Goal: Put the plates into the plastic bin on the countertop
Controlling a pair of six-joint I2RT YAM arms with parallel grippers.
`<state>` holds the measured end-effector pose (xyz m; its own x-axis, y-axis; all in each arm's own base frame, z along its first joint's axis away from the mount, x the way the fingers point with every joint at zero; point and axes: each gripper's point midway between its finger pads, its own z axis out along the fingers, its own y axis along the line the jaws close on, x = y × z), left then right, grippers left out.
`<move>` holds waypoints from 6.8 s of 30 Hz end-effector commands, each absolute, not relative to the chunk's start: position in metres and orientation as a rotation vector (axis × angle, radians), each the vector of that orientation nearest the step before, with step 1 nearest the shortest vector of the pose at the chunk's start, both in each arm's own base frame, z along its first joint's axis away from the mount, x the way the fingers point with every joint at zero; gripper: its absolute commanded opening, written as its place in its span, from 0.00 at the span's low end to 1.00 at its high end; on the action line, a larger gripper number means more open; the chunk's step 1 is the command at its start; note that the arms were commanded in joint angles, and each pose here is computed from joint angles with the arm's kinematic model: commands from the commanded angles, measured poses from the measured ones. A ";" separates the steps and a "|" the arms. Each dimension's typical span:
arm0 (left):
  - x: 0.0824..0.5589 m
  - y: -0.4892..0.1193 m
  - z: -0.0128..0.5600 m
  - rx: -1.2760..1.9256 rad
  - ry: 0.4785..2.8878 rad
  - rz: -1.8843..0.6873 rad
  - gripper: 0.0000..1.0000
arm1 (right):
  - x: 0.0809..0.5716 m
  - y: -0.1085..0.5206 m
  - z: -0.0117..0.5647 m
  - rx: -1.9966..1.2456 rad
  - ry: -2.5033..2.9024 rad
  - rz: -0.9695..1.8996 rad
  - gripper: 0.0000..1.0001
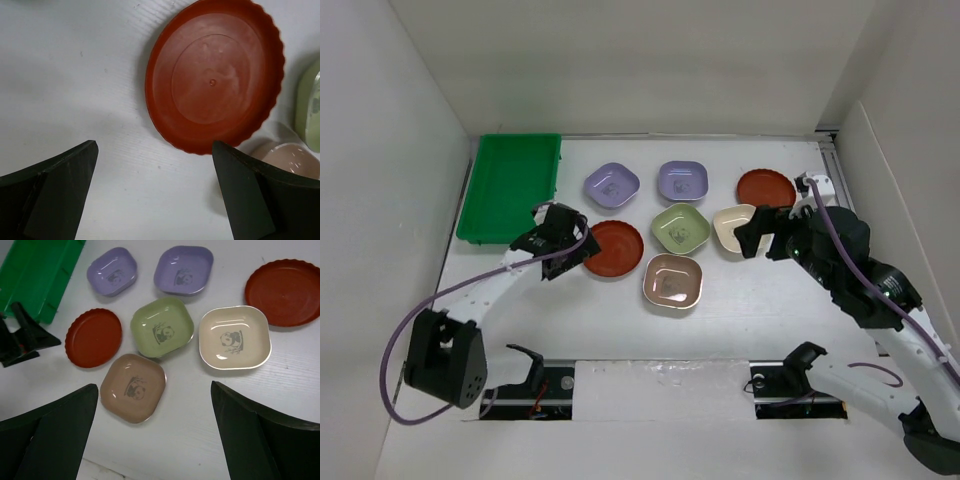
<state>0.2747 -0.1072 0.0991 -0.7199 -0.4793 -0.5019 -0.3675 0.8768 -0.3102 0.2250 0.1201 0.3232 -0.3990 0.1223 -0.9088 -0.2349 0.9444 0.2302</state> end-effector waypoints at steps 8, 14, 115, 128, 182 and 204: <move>0.301 -0.112 0.021 -0.754 2.500 -0.152 0.75 | 0.228 0.150 0.349 -0.143 1.832 0.568 1.00; 0.293 -0.101 0.004 -0.813 2.534 -0.040 0.34 | 0.226 0.148 0.340 -0.155 1.842 0.556 1.00; 0.396 -0.080 0.268 -0.396 2.153 -0.500 1.00 | 0.536 -0.104 0.110 0.889 2.279 0.100 0.00; 0.419 -0.254 0.302 0.011 2.201 -0.508 1.00 | 0.535 0.001 0.266 0.552 2.032 0.314 0.00; 0.490 -0.021 0.284 -0.756 2.070 -0.161 0.00 | 0.432 0.173 0.323 0.105 1.952 0.633 0.96; 0.515 0.164 0.135 -1.246 2.152 0.150 0.12 | 0.361 0.192 0.290 -0.051 1.979 0.684 1.00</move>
